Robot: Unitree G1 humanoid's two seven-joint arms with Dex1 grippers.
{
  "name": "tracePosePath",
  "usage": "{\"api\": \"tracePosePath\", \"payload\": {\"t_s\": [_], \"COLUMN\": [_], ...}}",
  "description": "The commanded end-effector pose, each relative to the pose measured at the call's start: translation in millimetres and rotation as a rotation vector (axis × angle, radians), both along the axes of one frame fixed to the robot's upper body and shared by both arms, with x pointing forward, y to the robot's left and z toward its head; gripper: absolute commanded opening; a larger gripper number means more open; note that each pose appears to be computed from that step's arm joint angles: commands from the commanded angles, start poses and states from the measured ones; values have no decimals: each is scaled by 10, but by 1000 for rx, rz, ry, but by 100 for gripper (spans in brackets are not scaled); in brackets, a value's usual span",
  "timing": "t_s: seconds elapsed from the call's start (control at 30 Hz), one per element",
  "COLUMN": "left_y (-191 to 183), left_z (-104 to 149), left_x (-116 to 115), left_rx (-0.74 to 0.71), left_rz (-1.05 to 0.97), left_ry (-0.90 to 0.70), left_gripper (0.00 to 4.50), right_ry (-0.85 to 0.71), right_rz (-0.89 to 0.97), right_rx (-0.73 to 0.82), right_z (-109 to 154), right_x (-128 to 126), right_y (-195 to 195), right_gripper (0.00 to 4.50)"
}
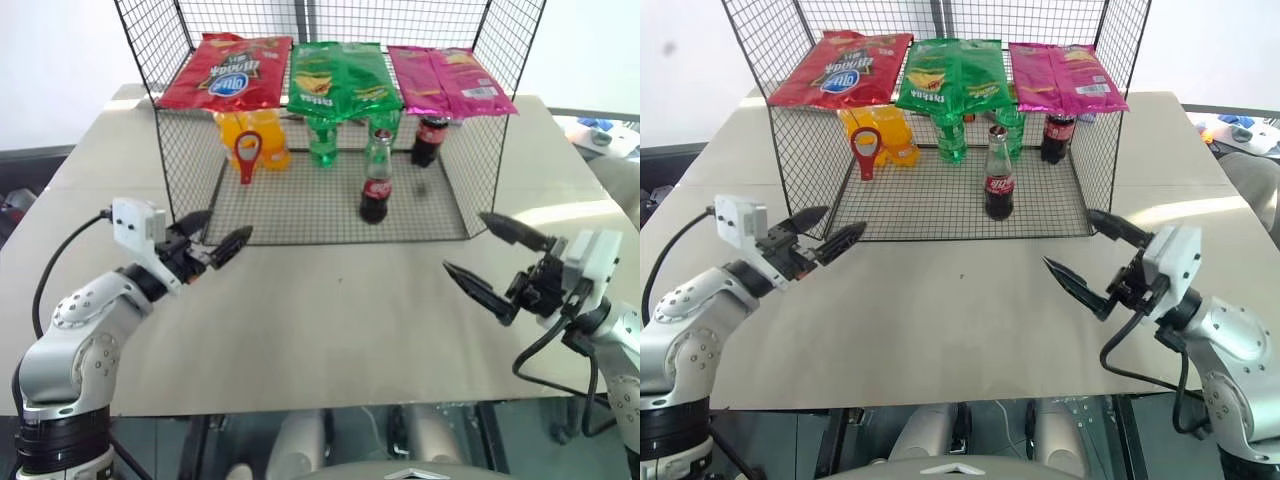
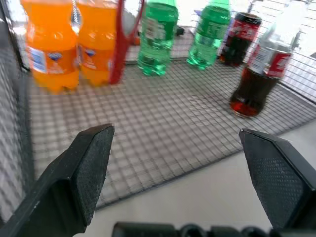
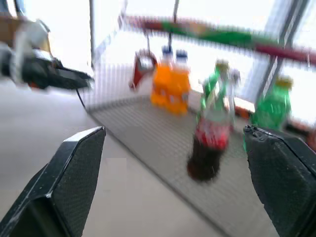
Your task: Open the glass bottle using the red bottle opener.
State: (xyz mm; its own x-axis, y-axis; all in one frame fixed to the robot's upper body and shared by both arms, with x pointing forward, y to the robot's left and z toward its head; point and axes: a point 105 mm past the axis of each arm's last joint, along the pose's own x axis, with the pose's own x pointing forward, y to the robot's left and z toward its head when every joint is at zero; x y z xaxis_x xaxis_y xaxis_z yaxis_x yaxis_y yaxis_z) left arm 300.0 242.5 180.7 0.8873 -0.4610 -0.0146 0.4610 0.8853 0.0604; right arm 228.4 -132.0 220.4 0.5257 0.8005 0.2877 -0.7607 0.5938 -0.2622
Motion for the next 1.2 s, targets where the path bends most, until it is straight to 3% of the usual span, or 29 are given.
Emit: {"api": "tracePosePath", "payload": {"t_s": [0.03, 0.43, 0.73, 0.87, 1.2], "left_y": [26, 7, -82, -99, -105], "left_z": [143, 283, 415, 421, 476], "left_x": [46, 444, 806, 846, 954], "left_rx": [43, 144, 208, 216, 222], "left_rz": [-11, -29, -58, -69, -49], "left_ry": [-59, -64, -68, -71, -82], "left_gripper": [440, 440, 440, 313, 313], "right_ry": [-66, -87, -71, -72, -77], "right_rz": [43, 56, -25, -45, -69], "right_rx": [70, 59, 26, 31, 36], "right_z": [199, 332, 175, 157, 201], "right_x": [-128, -272, -216, -240, -233], "right_y": [90, 293, 187, 190, 257], "right_gripper": [450, 450, 450, 450, 450]}}
